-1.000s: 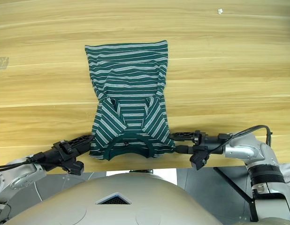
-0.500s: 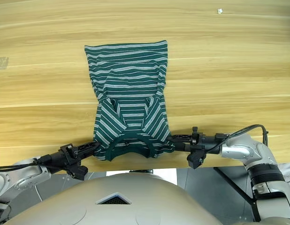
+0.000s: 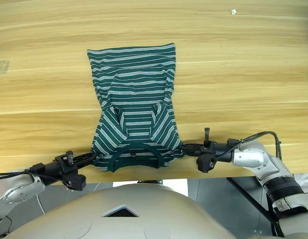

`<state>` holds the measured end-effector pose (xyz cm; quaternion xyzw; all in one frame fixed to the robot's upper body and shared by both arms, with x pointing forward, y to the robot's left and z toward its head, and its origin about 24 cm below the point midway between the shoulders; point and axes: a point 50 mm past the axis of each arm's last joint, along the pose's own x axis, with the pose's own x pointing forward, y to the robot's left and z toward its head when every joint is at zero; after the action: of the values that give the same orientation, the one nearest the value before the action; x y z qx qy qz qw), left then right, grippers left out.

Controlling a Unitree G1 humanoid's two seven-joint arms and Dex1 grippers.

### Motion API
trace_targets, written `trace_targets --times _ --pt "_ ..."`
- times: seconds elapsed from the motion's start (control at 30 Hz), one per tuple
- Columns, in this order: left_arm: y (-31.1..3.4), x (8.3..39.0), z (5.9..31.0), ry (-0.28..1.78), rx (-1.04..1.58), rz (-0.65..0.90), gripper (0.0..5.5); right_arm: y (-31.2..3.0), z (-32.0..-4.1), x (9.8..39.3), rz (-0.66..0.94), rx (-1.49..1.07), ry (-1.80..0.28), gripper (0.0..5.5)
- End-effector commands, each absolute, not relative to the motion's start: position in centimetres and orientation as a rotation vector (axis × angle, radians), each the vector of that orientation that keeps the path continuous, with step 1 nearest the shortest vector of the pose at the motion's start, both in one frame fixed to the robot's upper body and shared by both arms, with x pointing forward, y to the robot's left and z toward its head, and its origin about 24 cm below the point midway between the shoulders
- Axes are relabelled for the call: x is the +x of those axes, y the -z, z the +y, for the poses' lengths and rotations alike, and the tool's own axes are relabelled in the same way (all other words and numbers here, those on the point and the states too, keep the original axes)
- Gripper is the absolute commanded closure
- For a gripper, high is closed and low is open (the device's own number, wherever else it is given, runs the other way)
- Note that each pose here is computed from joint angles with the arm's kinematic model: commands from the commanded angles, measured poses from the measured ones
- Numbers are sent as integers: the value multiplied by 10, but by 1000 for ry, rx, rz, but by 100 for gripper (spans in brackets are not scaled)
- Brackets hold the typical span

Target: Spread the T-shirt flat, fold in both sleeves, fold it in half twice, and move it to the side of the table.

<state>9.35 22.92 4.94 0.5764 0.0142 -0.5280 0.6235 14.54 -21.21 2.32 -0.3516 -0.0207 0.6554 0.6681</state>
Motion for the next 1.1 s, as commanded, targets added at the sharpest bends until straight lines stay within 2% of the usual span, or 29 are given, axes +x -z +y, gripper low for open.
trace_targets --times 0.03,0.2,0.3,0.43,0.57,0.7,0.8,0.97,1.1 --pt "-58 100 246 1144 1251 131 550 -36 -216 145 144 -568 -1487 547" --pt "-87 96 227 1137 822 181 550 -65 -217 146 305 -285 -1530 547" --pt "-104 81 218 1198 599 260 550 -86 -214 140 367 -87 -1584 547" --pt "-113 67 227 1294 542 393 550 -110 -209 135 345 89 -1610 547" --pt "-130 69 244 1241 565 409 550 -130 -210 128 321 219 -1617 547" --pt "-138 78 245 1250 552 390 550 -132 -211 129 330 184 -1603 547" --pt "-143 95 246 1240 578 362 550 -124 -215 141 333 82 -1554 547" --pt "-138 134 244 1177 630 327 550 -113 -222 181 248 -65 -1395 547" --pt "-123 176 234 1027 607 257 550 -101 -216 225 166 -201 -1257 547"
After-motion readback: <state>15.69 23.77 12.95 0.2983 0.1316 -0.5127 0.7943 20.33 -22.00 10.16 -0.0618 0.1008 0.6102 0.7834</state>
